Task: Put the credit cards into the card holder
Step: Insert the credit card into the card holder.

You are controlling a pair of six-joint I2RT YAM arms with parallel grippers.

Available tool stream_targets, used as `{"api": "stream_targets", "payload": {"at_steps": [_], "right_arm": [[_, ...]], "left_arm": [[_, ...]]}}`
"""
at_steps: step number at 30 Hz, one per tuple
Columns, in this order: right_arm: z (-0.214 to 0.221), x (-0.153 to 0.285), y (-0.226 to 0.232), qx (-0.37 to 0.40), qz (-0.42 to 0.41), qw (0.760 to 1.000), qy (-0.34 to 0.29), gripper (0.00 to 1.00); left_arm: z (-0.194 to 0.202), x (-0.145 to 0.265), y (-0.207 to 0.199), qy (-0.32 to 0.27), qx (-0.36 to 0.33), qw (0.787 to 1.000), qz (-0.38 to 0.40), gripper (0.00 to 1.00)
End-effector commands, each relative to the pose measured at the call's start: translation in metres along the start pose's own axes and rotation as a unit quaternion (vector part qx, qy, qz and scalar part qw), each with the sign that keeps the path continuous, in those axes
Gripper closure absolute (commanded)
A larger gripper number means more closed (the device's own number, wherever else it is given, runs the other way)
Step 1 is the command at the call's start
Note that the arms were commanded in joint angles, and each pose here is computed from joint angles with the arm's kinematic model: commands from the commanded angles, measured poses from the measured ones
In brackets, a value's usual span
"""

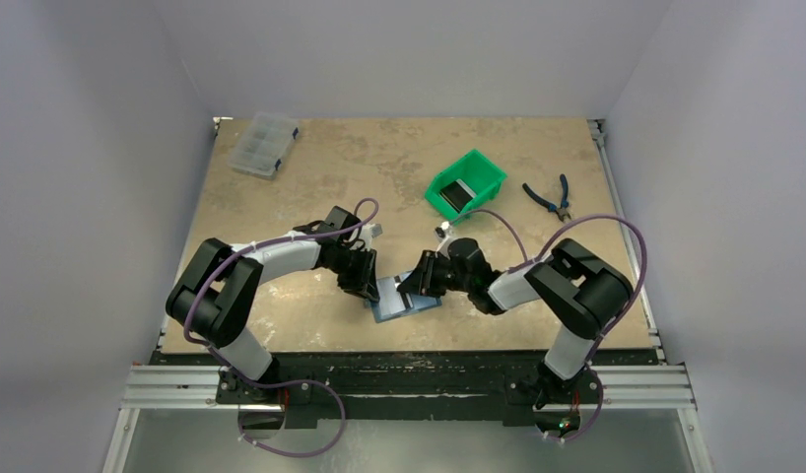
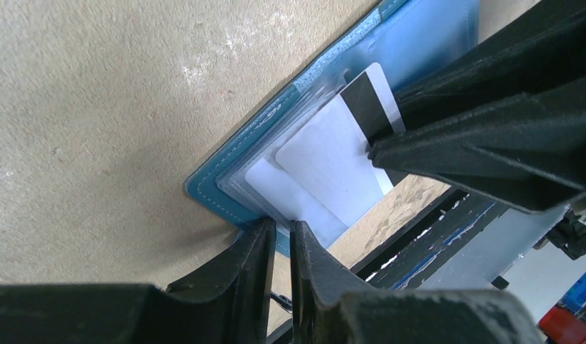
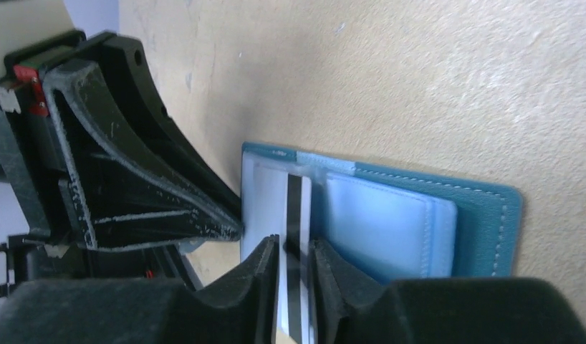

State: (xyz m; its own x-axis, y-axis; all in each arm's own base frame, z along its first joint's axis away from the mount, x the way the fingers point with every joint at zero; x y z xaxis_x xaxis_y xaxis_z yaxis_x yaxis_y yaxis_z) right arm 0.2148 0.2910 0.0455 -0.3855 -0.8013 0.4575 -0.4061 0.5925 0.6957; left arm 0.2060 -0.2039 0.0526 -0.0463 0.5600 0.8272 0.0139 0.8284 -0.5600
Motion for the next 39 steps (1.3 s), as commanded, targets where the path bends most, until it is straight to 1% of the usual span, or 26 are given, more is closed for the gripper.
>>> {"api": "stream_targets", "payload": {"at_steps": [1, 2, 3, 8, 11, 14, 21, 23, 25, 28, 31, 35, 38, 39], "right_arm": [[0.001, 0.005, 0.005, 0.054, 0.030, 0.997, 0.046, 0.67], [0.003, 0.008, 0.000, 0.070, 0.051, 0.994, 0.067, 0.64], [0.000, 0.010, -0.002, 0.083, 0.064, 0.992, 0.069, 0.62], [0.001, 0.019, 0.000, 0.110, 0.070, 0.988, 0.084, 0.58], [0.006, 0.019, -0.001, 0.110, 0.070, 0.987, 0.097, 0.58], [0.011, 0.014, 0.008, 0.115, 0.058, 0.987, 0.101, 0.59], [0.015, -0.006, 0.051, 0.129, -0.004, 0.987, 0.091, 0.66], [0.013, -0.011, 0.065, 0.137, -0.030, 0.987, 0.080, 0.66], [0.014, -0.012, 0.069, 0.141, -0.041, 0.986, 0.081, 0.65], [0.010, -0.008, 0.062, 0.147, -0.032, 0.986, 0.072, 0.61], [0.007, -0.002, 0.061, 0.179, -0.030, 0.980, 0.075, 0.58], [-0.003, 0.010, 0.066, 0.192, -0.025, 0.979, 0.063, 0.46], [-0.016, 0.023, 0.061, 0.196, 0.005, 0.979, 0.064, 0.43], [-0.022, 0.029, 0.060, 0.199, 0.016, 0.978, 0.061, 0.40]], "left_arm": [[0.001, -0.010, 0.011, -0.002, -0.023, 0.999, -0.027, 0.81], [0.001, -0.009, 0.011, -0.003, -0.023, 0.999, -0.027, 0.81], [0.001, -0.009, 0.011, -0.003, -0.023, 0.999, -0.027, 0.81], [0.000, -0.009, 0.010, -0.002, -0.024, 0.999, -0.024, 0.81], [0.001, -0.010, 0.010, -0.001, -0.024, 0.999, -0.024, 0.81], [0.001, -0.010, 0.010, 0.000, -0.024, 0.999, -0.023, 0.81], [0.003, -0.011, 0.009, 0.004, -0.025, 1.000, -0.016, 0.81], [0.004, -0.012, 0.008, 0.005, -0.026, 1.000, -0.013, 0.81], [0.004, -0.011, 0.008, 0.005, -0.026, 1.000, -0.014, 0.81], [0.003, -0.010, 0.007, 0.002, -0.028, 1.000, -0.014, 0.82], [0.002, -0.008, 0.005, -0.003, -0.031, 0.999, -0.013, 0.81], [-0.004, -0.001, 0.004, -0.024, -0.036, 0.999, -0.024, 0.81], [-0.009, 0.015, -0.002, -0.054, -0.037, 0.997, -0.035, 0.76], [-0.012, 0.022, -0.006, -0.067, -0.039, 0.996, -0.036, 0.72]]}}
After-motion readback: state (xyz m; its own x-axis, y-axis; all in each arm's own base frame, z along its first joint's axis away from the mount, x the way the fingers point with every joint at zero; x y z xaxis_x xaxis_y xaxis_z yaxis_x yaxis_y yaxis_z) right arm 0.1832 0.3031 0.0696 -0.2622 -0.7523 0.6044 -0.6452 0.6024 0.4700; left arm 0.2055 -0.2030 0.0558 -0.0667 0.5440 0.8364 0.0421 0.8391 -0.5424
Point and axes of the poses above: each gripper's point midway between its finger pads, its own x axis back along the fingers, its own y axis along the line the jaws close on, z = x × y, the point moved 4 cm from there along x, back along the fingers, and after that the axes turned 13 degrees about x, right-handed, at the moved point
